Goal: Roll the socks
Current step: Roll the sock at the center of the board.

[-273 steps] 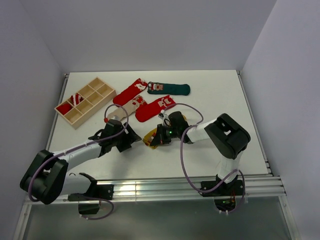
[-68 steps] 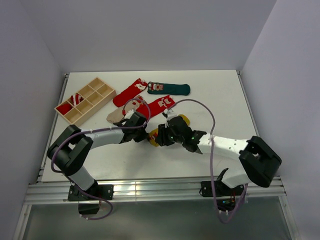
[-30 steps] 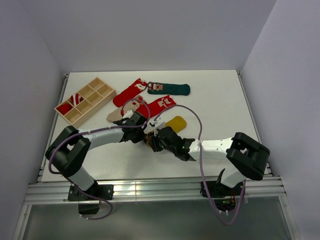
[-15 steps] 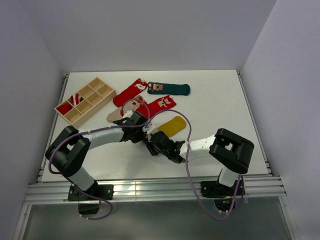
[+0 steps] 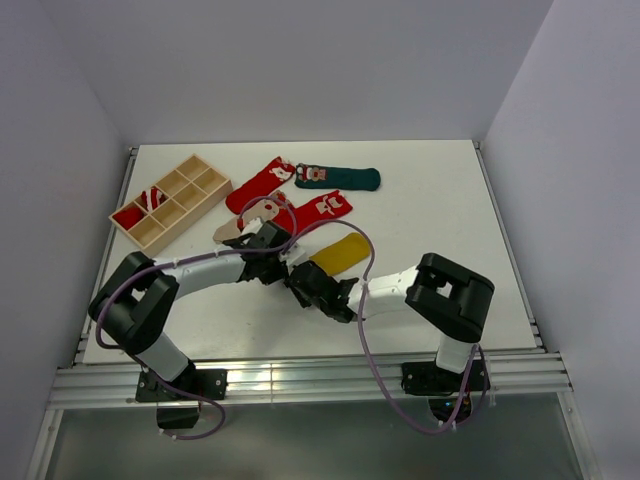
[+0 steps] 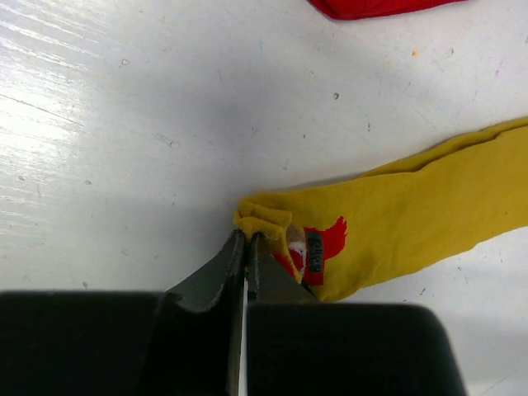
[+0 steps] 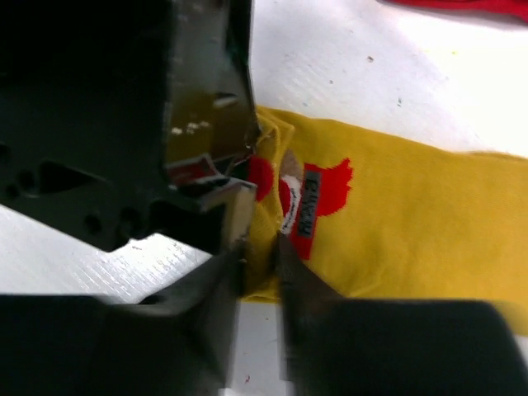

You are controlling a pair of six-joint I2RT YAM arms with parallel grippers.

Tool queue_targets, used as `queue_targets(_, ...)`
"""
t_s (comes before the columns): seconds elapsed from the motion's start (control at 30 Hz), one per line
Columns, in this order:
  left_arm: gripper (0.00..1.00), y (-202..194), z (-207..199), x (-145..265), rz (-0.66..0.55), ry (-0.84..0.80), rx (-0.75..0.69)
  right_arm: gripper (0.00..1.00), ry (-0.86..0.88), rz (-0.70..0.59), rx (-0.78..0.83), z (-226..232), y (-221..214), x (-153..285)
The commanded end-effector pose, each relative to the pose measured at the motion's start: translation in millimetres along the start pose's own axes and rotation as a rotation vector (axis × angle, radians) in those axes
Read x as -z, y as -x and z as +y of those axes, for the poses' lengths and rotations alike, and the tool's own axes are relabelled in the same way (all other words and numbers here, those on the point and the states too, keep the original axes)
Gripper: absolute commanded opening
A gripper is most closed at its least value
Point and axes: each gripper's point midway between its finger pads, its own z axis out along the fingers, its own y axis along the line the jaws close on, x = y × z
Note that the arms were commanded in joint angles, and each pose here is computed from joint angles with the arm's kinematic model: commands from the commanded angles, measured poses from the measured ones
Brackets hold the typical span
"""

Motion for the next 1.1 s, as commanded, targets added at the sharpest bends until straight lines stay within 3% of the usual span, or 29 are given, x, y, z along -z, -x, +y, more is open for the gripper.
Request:
queue_targets(0.0, 0.00, 5.7, -15.6, 16.8, -0.022, -0.049, 0.005, 0.22, -0.091, 0.157, 0.044, -15.4, -40.4, 0.9)
queue_targets(0.07, 0.01, 5.3, -13.5, 17.3, -0.021, -0.056, 0.023, 0.04, -0.083, 0.172, 0.023, -14.3, -45.9, 4.4)
queue_targets(0.1, 0.03, 6.0, -12.4, 17.3, -0.024, -0.059, 0.031, 0.00, -0.079, 0.170, 0.011, -14.0, -44.9, 6.0)
queue_targets(0.3, 0.21, 17.9, -9.8, 31.0, -0.077, -0.107, 0.115, 0.00, 0.025, 0.179, -0.120, -9.6, -37.2, 15.3)
queue_targets(0.53, 0.54, 34.1, -15.0, 56.4, -0.151, -0.220, 0.212, 0.00, 0.248, 0.168, -0.387, -9.2, -19.5, 20.8)
queue_targets(0.67, 0.55, 28.8, -14.6, 58.4, -0.137, -0.260, 0.233, 0.00, 0.425, 0.168, -0.589, -5.0, -17.5, 32.4)
queue_targets(1.07, 0.52, 2.1, -33.3, 45.2, -0.043, -0.308, 0.197, 0.00, 0.617, 0.165, -1.099, -25.8, -30.8, 38.3)
